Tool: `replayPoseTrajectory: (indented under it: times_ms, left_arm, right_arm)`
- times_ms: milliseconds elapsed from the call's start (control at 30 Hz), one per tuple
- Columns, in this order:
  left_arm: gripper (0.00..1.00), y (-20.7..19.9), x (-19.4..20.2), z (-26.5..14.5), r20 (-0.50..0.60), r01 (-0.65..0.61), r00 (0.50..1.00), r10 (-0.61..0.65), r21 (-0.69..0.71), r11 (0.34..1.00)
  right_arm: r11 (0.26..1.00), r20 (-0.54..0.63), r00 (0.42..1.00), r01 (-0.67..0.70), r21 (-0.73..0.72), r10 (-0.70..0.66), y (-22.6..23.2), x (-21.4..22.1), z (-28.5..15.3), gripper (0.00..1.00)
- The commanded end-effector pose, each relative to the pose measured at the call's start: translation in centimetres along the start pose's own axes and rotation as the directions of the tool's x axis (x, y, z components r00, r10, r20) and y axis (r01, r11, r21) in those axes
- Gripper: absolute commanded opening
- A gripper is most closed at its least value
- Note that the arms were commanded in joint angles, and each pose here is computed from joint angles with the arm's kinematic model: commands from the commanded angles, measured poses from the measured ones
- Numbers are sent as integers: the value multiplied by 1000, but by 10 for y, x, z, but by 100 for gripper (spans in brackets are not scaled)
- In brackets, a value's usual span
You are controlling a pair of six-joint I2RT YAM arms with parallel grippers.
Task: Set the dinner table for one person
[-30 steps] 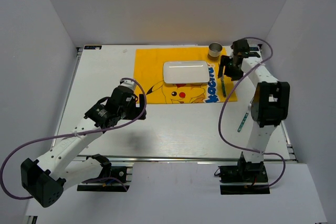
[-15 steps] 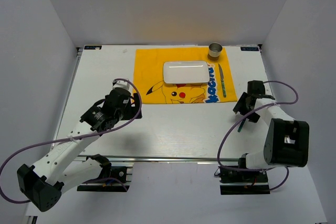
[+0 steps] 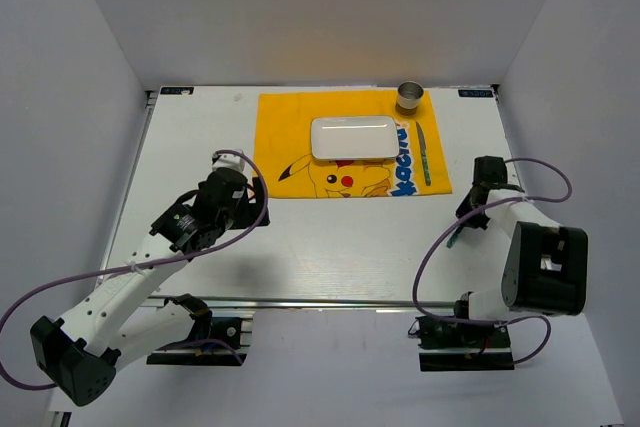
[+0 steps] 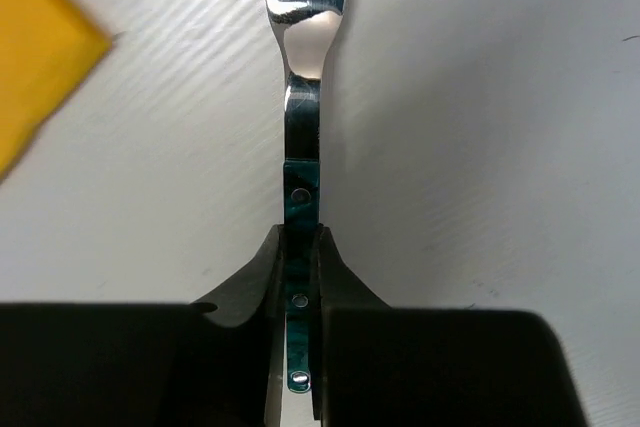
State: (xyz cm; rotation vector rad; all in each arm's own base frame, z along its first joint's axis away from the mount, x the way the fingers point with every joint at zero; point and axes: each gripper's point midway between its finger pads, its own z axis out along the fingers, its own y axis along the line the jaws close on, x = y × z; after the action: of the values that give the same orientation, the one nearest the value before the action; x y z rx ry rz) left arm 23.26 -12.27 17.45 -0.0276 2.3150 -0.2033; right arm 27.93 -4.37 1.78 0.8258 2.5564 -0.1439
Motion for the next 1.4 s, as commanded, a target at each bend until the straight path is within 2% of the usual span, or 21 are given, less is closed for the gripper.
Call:
replayPoseTrajectory:
  times_ms: [0,33,67,100,133,200,233,300,367,467,500,533,567,600,633,667,700,733,800,933,1367]
  left_arm:
    - [98,6,-9,-6,37,35,999,-34,-27,999]
    - [98,15,-14,-7,68,51,997,-45,-79,996]
    - [98,21,-15,-9,75,86,994,-78,-115,990]
    - [98,27,-17,-12,90,102,992,-89,-145,984]
    - [98,36,-21,-15,119,121,988,-100,-191,974]
    - [98,44,-23,-22,145,167,980,-137,-221,961]
    - [98,49,-26,-25,171,187,974,-148,-239,953]
    - [98,54,-28,-32,197,222,965,-175,-248,943]
    - [98,56,-33,-40,239,247,952,-193,-223,943]
    - [98,51,-32,-40,245,232,952,-186,-176,957]
    - [98,51,-33,-41,243,233,952,-187,-176,957]
    - [98,52,-29,-38,224,224,958,-179,-196,955]
    - [98,53,-30,-38,227,230,957,-182,-207,951]
    - [98,54,-30,-37,223,230,958,-182,-212,950]
    - [98,53,-29,-36,219,228,959,-181,-214,950]
    - [98,52,-29,-35,212,221,961,-176,-212,952]
    - [98,52,-28,-34,209,219,962,-175,-213,952]
    - [98,51,-28,-34,209,221,962,-177,-211,952]
    - [98,50,-27,-33,203,216,964,-173,-208,954]
    - [98,49,-28,-33,205,213,964,-172,-199,957]
    - [98,44,-27,-31,193,196,968,-162,-174,965]
  right_arm:
    - [983,132,991,19,-184,5,40,-31,-42,0]
    - [966,182,983,53,-253,-7,61,-40,-63,0]
    - [946,185,982,102,-309,-45,87,-37,-78,0]
    - [922,232,972,129,-366,-43,112,-59,-104,0]
    - [895,202,967,224,-386,-155,146,-33,-111,0]
    - [869,246,955,259,-422,-165,189,-43,-133,0]
    - [831,224,942,326,-451,-248,225,-13,-133,0]
    - [813,215,945,323,-485,-247,261,-4,-139,0]
    - [755,230,930,368,-543,-287,318,21,-153,0]
    - [681,173,931,355,-641,-322,387,62,-163,0]
    - [692,136,932,343,-635,-336,402,77,-144,0]
    - [660,157,938,329,-675,-308,425,71,-161,0]
    - [614,159,935,330,-717,-318,443,85,-172,0]
    - [618,139,935,323,-717,-327,455,96,-158,0]
    - [582,162,940,315,-750,-300,477,87,-178,0]
    - [572,160,938,316,-757,-306,487,90,-179,0]
    - [602,129,929,325,-730,-346,492,107,-154,0]
    - [563,154,935,317,-763,-318,512,96,-177,0]
    - [587,123,930,316,-745,-345,521,113,-151,0]
    - [629,90,941,288,-723,-327,522,115,-121,0]
    - [685,124,913,377,-624,-389,497,106,-98,0]
